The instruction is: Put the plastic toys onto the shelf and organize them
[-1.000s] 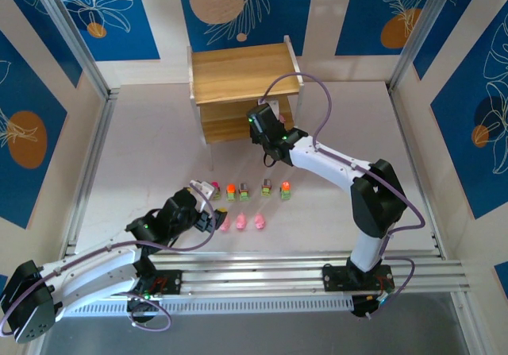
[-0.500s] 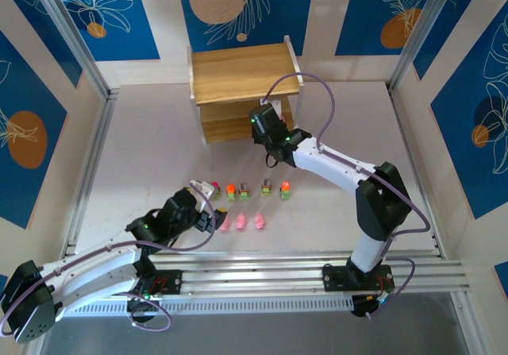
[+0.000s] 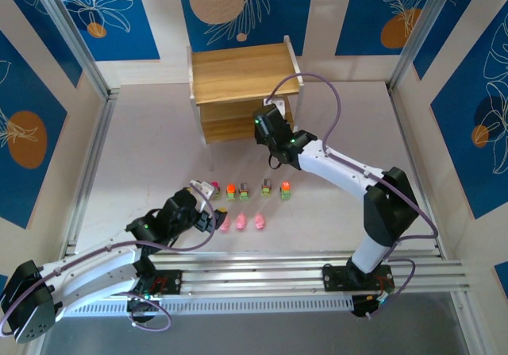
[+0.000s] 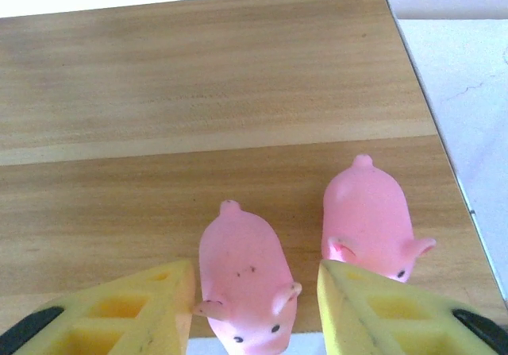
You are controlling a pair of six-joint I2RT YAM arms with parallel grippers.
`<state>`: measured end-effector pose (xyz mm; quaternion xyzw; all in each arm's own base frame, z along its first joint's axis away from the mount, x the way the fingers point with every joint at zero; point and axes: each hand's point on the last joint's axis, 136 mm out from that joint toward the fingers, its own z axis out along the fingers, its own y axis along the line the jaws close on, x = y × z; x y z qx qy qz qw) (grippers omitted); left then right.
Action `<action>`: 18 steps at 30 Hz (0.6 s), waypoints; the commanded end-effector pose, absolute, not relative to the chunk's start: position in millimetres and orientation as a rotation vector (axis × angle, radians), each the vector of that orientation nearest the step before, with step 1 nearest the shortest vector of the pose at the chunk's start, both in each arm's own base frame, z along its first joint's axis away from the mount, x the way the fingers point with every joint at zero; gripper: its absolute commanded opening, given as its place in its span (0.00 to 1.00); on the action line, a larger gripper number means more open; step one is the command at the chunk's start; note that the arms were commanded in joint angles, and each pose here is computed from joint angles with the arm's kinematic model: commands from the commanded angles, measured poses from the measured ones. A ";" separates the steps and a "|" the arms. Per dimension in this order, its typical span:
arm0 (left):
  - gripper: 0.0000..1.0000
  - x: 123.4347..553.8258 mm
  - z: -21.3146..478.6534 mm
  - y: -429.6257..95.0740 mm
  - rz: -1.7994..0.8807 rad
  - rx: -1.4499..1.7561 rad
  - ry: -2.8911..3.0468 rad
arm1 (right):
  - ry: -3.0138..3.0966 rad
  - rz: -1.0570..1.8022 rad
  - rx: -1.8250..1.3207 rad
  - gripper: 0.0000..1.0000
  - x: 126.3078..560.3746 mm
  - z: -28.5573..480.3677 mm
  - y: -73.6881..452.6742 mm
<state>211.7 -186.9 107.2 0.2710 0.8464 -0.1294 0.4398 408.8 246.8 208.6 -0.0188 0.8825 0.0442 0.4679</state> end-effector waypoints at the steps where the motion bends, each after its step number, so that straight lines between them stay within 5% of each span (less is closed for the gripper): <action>1: 0.94 214.5 119.4 -193.7 -0.338 0.681 2.059 | 2.131 0.131 -0.034 0.45 397.7 228.6 241.5; 18: 0.94 214.8 120.5 -192.7 -0.334 0.674 2.056 | 2.157 0.189 -0.082 0.47 344.9 232.5 237.4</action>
